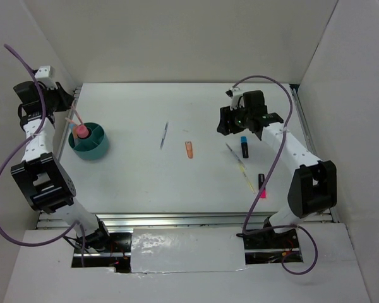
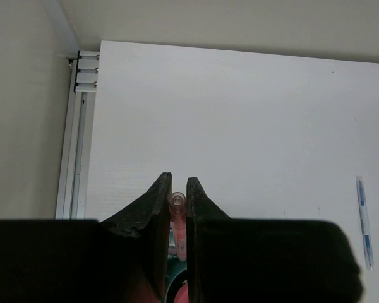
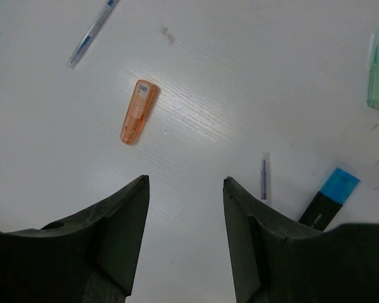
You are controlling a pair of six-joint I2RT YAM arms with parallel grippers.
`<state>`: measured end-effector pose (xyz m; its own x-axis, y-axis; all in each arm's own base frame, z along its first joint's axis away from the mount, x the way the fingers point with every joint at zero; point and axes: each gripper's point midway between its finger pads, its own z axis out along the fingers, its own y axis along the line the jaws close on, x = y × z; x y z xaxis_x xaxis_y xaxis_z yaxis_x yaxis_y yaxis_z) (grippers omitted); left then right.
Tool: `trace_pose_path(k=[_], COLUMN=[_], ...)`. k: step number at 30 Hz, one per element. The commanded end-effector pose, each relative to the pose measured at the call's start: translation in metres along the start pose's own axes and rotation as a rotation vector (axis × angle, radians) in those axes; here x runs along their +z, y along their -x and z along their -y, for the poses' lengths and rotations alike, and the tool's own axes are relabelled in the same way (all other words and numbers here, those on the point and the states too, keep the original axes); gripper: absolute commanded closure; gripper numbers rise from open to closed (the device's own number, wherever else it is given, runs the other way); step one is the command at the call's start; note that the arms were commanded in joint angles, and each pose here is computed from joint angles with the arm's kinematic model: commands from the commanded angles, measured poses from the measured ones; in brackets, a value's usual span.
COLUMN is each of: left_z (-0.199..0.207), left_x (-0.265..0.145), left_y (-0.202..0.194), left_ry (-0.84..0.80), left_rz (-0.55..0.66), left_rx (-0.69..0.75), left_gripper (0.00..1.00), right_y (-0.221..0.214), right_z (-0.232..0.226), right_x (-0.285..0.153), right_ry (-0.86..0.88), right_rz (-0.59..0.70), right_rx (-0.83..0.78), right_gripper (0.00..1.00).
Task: Sort the stationery into containers
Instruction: Place the pen in the storage box.
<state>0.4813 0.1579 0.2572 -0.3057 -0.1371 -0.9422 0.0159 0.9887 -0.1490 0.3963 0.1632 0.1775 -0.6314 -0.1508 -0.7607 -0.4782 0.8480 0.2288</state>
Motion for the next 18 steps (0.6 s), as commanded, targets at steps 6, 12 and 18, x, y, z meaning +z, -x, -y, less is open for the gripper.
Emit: trace_pose_path(k=[6,12,18], left_z=[0.009,0.014,0.02], left_x=[0.013,0.021,0.025], left_y=[-0.02,-0.013,-0.035], left_ry=[-0.08,-0.104,-0.126], left_rz=[0.047,0.083,0.039], left_rx=[-0.01,-0.017,0.0], left_gripper=[1.0,1.0,0.9], right_y=[-0.023,-0.031,-0.041], right_z=[0.029,0.041,0.046], right_x=[-0.015,-0.013,-0.007], right_ry=[-0.081,-0.09,-0.097], right_rz=[-0.052,-0.074,-0.113], right_rx=[-0.032,-0.024,-0.029], right_gripper=[0.5,0.53,0.53])
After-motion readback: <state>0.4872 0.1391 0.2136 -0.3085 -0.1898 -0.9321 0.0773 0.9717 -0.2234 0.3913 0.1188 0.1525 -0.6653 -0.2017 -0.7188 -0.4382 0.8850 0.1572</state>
